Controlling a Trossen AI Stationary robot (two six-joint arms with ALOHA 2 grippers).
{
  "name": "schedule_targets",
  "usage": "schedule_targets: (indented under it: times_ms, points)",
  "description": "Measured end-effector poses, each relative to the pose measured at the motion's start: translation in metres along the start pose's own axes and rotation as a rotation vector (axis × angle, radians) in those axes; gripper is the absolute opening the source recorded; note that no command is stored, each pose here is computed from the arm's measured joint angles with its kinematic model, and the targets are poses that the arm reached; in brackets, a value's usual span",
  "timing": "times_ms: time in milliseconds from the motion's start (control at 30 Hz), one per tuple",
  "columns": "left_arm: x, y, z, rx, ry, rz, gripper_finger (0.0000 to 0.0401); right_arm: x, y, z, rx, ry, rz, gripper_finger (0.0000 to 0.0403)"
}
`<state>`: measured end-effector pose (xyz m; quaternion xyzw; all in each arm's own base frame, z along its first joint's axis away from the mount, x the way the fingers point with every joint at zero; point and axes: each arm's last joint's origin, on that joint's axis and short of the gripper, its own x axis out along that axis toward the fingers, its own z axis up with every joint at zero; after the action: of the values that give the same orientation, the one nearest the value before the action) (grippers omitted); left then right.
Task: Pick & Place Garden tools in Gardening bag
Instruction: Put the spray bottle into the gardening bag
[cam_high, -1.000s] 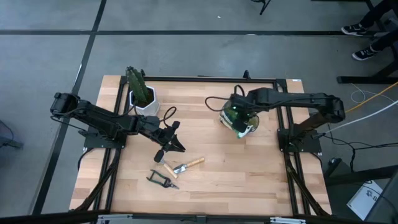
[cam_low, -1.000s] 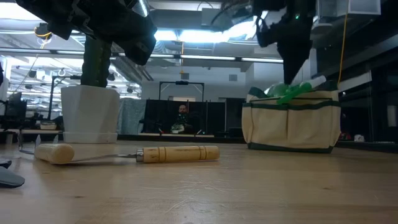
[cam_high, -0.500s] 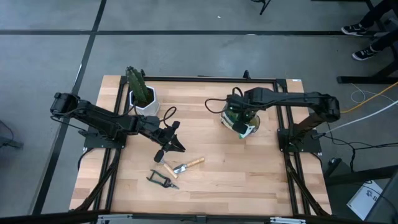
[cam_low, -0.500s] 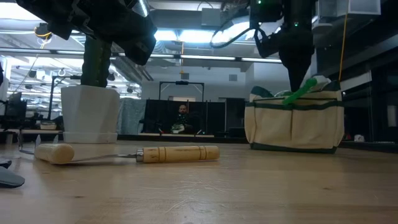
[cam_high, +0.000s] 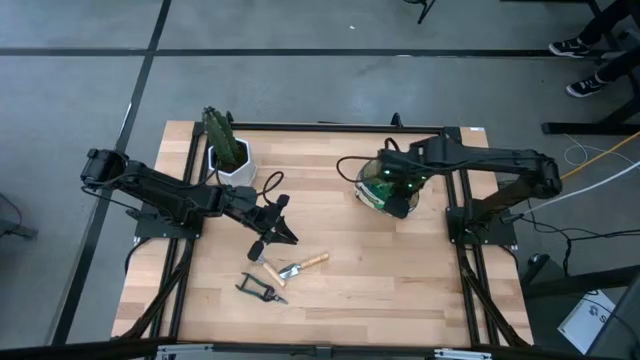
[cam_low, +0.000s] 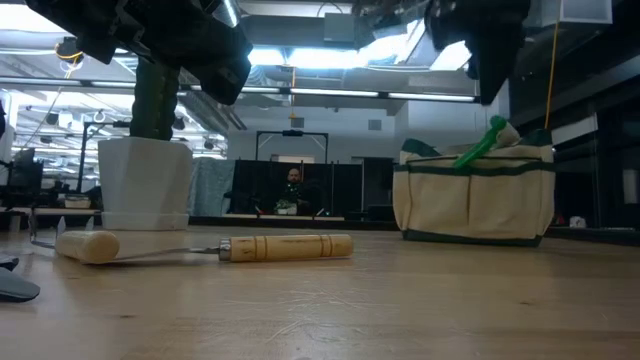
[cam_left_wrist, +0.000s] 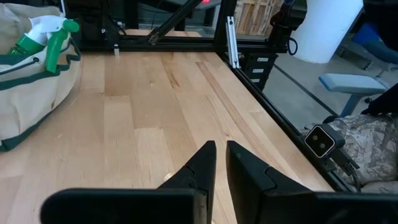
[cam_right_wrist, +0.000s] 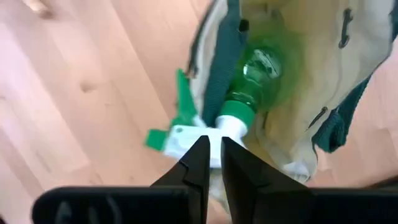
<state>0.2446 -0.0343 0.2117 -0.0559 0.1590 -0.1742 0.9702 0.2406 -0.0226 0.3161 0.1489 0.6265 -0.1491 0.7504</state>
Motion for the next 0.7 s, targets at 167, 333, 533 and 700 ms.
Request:
schedule_targets:
  times_ms: [167,333,533,700]
  points:
    - [0.000,0.000,0.000,0.000,0.000,0.000,0.0031,-0.016,0.014,-0.017,0.031,-0.060,0.044,0.0042]
    - [0.000,0.000,0.000,0.000,0.000,0.000,0.0031,-0.019,0.032,-0.027,0.033,-0.058,0.067,0.0042]
    - [0.000,0.000,0.000,0.000,0.000,0.000,0.0031,-0.018,0.049,-0.033,-0.011,-0.070,0.085,0.0072]
    - [0.000,0.000,0.000,0.000,0.000,0.000,0.0031,-0.019,0.058,-0.043,-0.038,-0.091,-0.001,0.0134]
